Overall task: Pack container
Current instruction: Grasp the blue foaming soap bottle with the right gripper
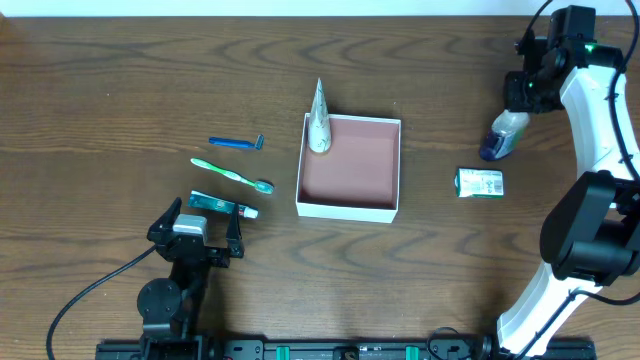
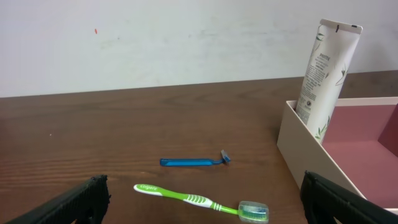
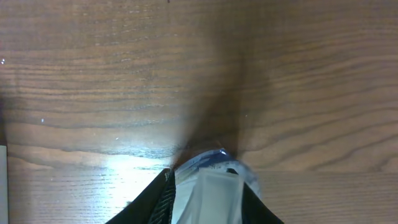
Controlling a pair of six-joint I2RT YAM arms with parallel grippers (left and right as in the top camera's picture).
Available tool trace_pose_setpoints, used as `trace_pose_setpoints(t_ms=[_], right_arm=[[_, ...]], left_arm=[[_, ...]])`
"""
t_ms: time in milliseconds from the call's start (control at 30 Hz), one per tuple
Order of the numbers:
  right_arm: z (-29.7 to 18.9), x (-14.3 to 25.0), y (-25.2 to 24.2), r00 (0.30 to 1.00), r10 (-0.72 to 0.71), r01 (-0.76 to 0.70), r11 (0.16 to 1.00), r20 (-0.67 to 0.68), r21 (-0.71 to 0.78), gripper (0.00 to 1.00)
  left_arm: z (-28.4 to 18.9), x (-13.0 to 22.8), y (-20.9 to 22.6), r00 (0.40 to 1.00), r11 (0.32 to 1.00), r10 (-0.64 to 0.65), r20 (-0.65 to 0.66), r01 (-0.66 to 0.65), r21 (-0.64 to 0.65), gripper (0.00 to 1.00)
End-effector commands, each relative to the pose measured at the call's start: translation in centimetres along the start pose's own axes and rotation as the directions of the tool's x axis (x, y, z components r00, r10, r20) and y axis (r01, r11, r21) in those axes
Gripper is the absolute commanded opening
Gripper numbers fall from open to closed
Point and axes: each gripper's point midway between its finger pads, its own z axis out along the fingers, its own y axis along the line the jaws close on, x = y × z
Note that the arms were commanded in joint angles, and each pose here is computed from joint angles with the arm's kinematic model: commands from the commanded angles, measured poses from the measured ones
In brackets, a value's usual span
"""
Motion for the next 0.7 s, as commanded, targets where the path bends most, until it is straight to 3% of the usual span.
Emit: trace_pose_setpoints(t_ms=[0,167,333,667], right_arm=[[-3.1,-1.1,0.6,0.997,0.01,-0.01,1.0,0.074,-0.004,0.27],[-6.9,-2.4,2.1,0.985,-0.016,0.02,1.0,0.174,-0.021,0.27],[-11.7,-3.2,6.2,0.955,-0.062,0.103,0.986,0.29,-0.128,0.26],[-18.7,-1.3,19.2,0.858,-0.258,0.405,0.872,0.444,-0.275,0.26]], left_arm=[[0.1,1.6,-0.1,0.999,1.0,-0.008,-0.045,0.009,0.01,0.98],[0.1,1.6,-0.1,0.999,1.0,-0.009,-0.045,0.009,0.01,0.98],[0.1,1.6,-0.1,0.999,1.0,-0.009,-0.045,0.009,0.01,0.98],[0.1,1.6,-0.1,0.999,1.0,-0.009,-0.045,0.009,0.01,0.98]])
